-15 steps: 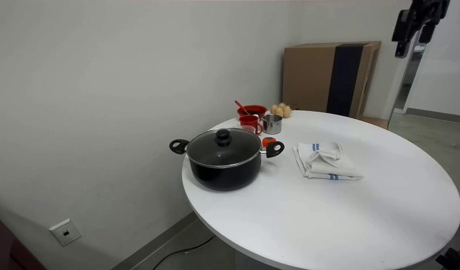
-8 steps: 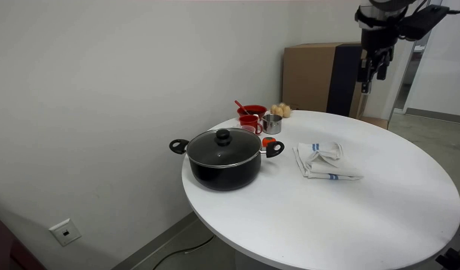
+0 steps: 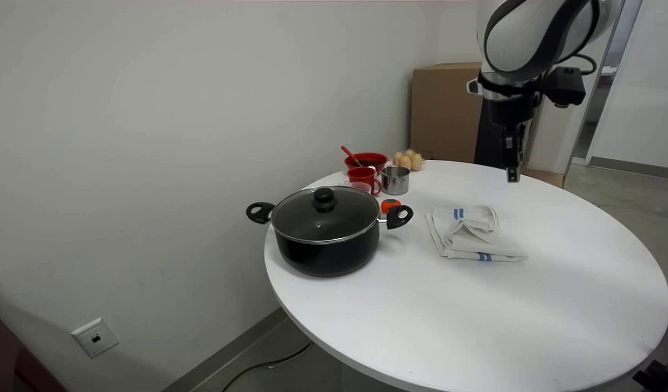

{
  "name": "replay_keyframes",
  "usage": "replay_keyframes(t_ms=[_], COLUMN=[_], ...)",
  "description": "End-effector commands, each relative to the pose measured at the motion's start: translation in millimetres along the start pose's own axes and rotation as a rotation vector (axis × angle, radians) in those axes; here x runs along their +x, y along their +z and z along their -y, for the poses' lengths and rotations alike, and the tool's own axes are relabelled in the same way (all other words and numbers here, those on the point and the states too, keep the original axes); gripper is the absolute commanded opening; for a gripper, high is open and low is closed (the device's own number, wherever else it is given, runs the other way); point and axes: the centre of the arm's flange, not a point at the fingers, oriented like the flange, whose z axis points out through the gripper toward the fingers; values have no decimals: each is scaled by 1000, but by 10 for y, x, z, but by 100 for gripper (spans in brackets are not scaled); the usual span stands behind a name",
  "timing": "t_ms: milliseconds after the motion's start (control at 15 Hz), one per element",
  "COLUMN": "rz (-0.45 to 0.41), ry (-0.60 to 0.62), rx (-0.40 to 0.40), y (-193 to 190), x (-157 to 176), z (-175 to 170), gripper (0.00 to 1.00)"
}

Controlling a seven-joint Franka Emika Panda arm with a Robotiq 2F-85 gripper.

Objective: Use the towel to wipe the table

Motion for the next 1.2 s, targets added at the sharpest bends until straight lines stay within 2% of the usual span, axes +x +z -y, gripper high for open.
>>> replay_keyframes(t_ms=[0, 333, 667, 867, 1133], rz=[21, 24, -47, -71, -51], ry=[-132, -247, -241, -250, -254], rx=[8, -5, -66, -59, -34], y=[247, 607, 863, 1038, 1311], x=[197, 450, 725, 839, 896], z=[-27, -22, -19, 35, 154], gripper=[100, 100, 100, 100, 100])
